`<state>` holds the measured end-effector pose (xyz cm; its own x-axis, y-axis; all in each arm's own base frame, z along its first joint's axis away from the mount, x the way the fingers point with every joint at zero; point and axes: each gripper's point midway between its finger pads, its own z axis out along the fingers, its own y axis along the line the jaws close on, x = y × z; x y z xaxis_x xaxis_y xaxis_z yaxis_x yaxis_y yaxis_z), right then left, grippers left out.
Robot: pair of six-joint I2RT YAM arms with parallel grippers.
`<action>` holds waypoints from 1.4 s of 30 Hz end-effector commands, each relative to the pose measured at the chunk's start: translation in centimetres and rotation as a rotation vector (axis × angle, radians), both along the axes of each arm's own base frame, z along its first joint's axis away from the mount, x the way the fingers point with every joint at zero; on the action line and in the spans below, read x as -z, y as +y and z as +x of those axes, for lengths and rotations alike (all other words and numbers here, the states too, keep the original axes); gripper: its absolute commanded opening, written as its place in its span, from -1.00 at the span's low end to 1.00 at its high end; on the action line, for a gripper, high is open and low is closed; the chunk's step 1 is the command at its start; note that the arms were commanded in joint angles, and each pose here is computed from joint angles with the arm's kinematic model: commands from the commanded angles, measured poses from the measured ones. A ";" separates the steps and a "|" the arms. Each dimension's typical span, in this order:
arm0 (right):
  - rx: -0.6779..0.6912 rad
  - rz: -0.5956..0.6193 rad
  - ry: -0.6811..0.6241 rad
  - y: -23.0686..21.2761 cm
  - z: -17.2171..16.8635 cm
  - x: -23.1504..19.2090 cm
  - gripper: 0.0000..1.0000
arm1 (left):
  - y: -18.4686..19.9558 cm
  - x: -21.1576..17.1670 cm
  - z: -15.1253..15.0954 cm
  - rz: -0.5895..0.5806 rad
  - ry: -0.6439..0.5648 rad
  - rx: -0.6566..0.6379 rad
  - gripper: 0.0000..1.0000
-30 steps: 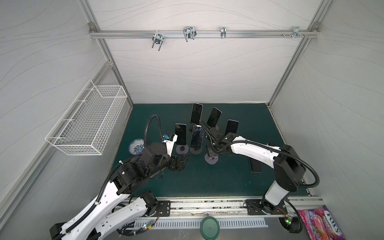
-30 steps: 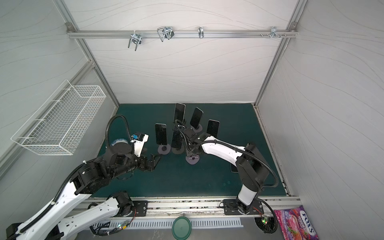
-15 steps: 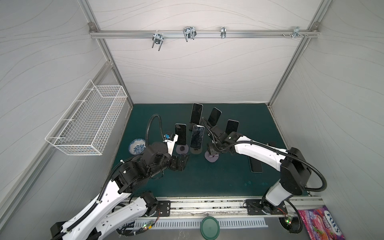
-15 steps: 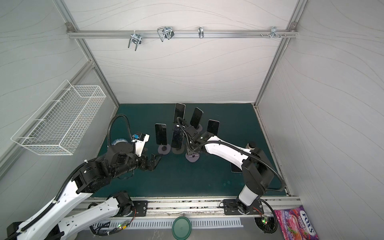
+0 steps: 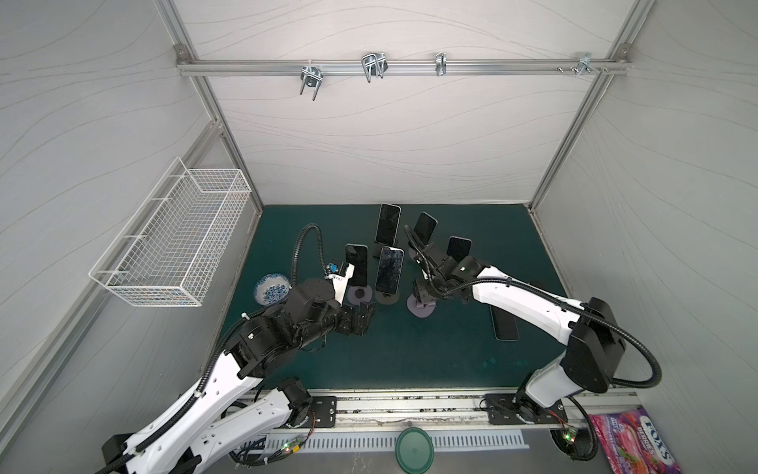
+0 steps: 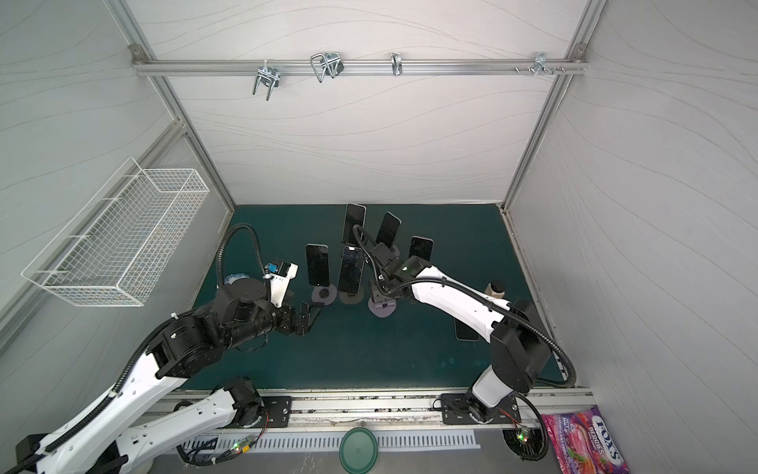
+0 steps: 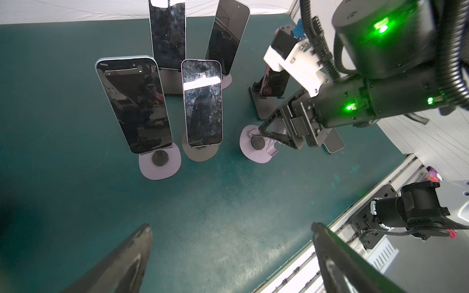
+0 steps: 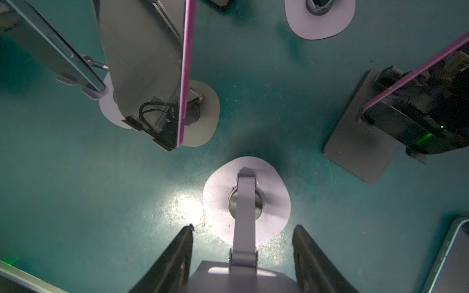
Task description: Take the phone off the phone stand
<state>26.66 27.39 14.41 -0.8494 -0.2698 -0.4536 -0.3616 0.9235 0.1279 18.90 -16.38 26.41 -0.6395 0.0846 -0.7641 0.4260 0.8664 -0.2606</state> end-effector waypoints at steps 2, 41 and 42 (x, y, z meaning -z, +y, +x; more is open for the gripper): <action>-0.007 0.018 -0.004 -0.8 -0.2 -2.4 0.13 | -1.2 -1.4 0.7 -0.052 -0.034 0.013 0.98; 0.000 0.073 -0.042 -3.8 -0.3 -8.1 0.10 | -4.1 -1.7 2.4 -0.060 -0.043 0.074 0.98; 0.002 0.075 -0.045 -3.8 -0.2 -8.2 0.10 | -4.3 -1.8 2.5 -0.058 -0.046 0.080 0.98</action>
